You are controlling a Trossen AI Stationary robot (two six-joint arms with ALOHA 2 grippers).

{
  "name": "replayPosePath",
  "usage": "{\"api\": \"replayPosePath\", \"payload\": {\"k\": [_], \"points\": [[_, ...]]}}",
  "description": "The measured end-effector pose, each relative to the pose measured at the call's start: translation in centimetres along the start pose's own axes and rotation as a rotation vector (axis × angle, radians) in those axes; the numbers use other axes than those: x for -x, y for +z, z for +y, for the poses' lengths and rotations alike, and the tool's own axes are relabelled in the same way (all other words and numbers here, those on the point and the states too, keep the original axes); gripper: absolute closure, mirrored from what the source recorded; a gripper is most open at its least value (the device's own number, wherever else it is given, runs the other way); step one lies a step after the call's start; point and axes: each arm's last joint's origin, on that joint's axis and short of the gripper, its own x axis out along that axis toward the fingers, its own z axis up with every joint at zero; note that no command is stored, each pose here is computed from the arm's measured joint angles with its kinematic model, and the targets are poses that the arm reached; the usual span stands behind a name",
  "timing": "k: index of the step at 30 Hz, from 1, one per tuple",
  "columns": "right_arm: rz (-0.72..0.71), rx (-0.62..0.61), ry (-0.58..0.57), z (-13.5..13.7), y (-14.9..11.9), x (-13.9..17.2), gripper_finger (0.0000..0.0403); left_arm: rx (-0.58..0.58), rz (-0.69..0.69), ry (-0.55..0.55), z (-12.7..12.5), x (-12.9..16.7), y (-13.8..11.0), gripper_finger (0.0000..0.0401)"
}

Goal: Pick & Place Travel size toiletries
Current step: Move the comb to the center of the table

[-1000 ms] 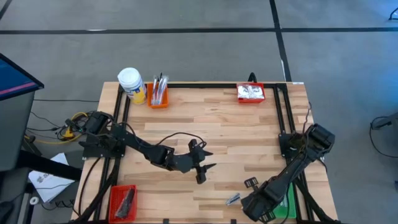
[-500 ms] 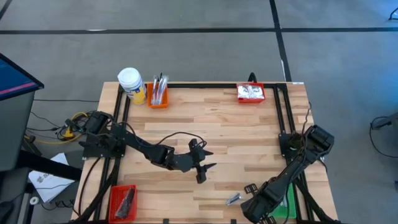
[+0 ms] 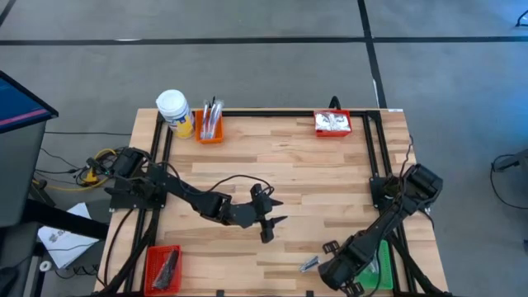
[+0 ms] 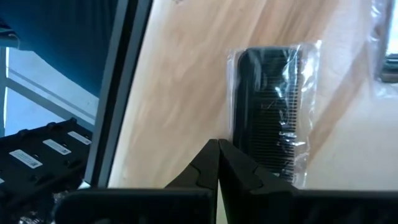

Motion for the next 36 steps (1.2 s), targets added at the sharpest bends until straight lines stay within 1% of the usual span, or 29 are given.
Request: {"api": "replayPosePath", "payload": {"k": [11, 22, 36], "points": [[0.042, -0.002, -0.049, -1.3, 0.0, 0.4, 0.0403, -0.001, 0.0, -0.002, -0.1, 0.1, 0.0, 0.0188], [0.136, -0.061, -0.146, -4.0, -0.2, 1.1, 0.0403, 0.001, 0.0, -0.002, -0.1, 0.1, 0.0, 0.0188], [0.12, -0.017, -0.163, -5.4, 0.3, 1.3, 0.0403, 0.0, 0.001, -0.007, -0.3, 0.2, -0.1, 0.0188]]}}
